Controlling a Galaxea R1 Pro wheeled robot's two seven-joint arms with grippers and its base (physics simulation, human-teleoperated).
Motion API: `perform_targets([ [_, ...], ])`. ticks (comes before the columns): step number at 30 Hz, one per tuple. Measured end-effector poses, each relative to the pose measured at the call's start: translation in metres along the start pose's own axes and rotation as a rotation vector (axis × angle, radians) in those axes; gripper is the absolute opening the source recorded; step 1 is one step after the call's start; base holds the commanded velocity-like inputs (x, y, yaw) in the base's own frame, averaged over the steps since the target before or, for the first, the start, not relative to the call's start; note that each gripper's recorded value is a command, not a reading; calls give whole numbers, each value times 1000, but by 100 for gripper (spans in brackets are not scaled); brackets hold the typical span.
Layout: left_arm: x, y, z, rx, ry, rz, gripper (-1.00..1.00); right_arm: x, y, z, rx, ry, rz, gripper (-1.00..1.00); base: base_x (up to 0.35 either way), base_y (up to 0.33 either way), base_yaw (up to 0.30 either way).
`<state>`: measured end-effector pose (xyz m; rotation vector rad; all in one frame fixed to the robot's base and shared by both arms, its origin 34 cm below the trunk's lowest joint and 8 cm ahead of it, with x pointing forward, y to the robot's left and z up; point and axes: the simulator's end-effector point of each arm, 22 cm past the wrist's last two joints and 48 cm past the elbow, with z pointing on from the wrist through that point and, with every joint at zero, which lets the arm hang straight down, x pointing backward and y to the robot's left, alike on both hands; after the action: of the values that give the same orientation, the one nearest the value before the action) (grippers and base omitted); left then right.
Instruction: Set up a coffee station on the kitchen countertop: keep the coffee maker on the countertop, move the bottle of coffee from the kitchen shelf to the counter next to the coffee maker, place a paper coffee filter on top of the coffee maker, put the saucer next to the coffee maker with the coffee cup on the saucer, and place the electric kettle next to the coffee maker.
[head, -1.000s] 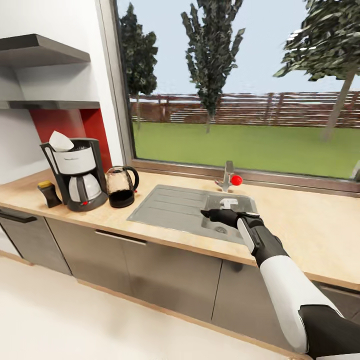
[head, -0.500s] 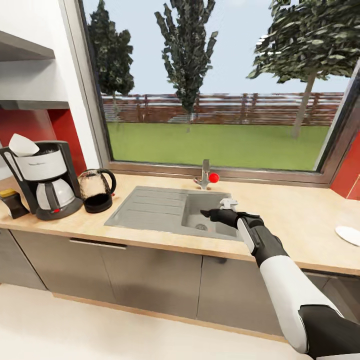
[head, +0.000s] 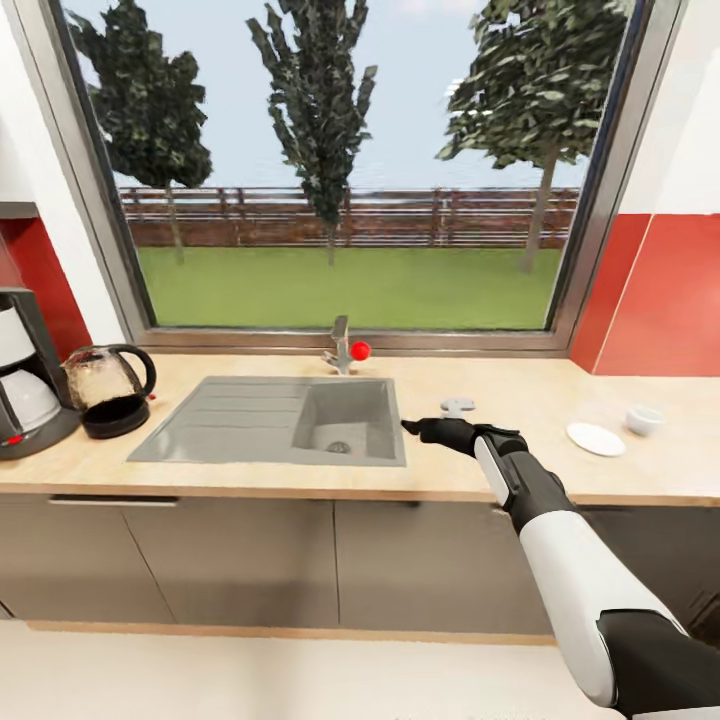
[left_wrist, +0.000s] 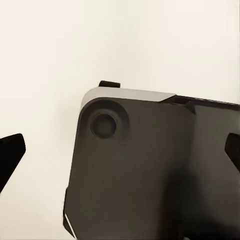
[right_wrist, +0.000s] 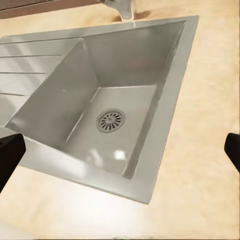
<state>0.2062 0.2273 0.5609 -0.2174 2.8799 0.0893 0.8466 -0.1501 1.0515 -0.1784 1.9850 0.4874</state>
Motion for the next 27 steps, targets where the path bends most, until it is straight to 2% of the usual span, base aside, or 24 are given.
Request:
perform_targets([
  [10,0,-2,0,3,0,1,100,0,-1,0,1,-1,-1,100,7,-17,-270],
  [15,1,-2,0,4,2,0,100,0,-1,-1,2,-1,-1,100,91,-190,-242],
  [27,1,-2,0,4,2,0,100,0,0,0,-1,0,1,100,34,-279,-17],
])
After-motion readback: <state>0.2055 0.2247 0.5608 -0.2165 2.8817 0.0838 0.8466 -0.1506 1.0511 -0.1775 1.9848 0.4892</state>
